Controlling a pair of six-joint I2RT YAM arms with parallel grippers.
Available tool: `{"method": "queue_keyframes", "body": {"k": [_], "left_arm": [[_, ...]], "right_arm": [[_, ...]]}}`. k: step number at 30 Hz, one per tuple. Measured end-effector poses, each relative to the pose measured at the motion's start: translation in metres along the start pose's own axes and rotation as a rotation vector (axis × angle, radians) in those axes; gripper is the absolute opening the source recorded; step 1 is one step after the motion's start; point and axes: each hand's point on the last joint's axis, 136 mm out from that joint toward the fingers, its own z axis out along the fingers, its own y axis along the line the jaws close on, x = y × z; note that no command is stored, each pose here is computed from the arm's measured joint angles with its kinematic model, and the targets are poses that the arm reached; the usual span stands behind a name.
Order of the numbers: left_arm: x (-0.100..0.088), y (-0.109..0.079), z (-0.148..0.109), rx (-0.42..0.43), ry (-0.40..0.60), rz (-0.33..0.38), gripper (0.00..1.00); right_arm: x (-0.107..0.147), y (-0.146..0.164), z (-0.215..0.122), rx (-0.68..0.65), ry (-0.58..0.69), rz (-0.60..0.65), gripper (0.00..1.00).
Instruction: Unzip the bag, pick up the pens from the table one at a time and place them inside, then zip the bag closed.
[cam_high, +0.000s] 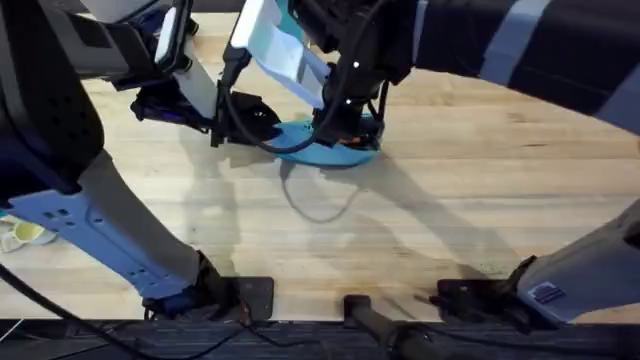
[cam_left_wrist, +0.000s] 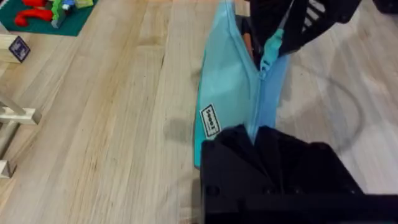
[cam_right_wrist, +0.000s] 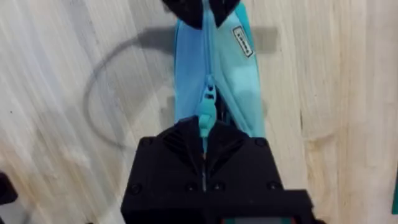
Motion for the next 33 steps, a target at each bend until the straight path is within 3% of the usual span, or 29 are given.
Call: {"method": "queue_keyframes", "body": {"k": [20, 33], "left_arm": [[0.000, 0.000, 0.000, -0.001, 0.001, 0.003, 0.043], [0.000, 0.000, 0.000, -0.001, 0.002, 0.003, 0.043]], "right_arm": [[0.029, -0.019, -0.003, -0.004, 0.059, 0.078, 0.030], [0.061, -0.009, -0.008, -0.065, 0.171, 0.116, 0.030]]}}
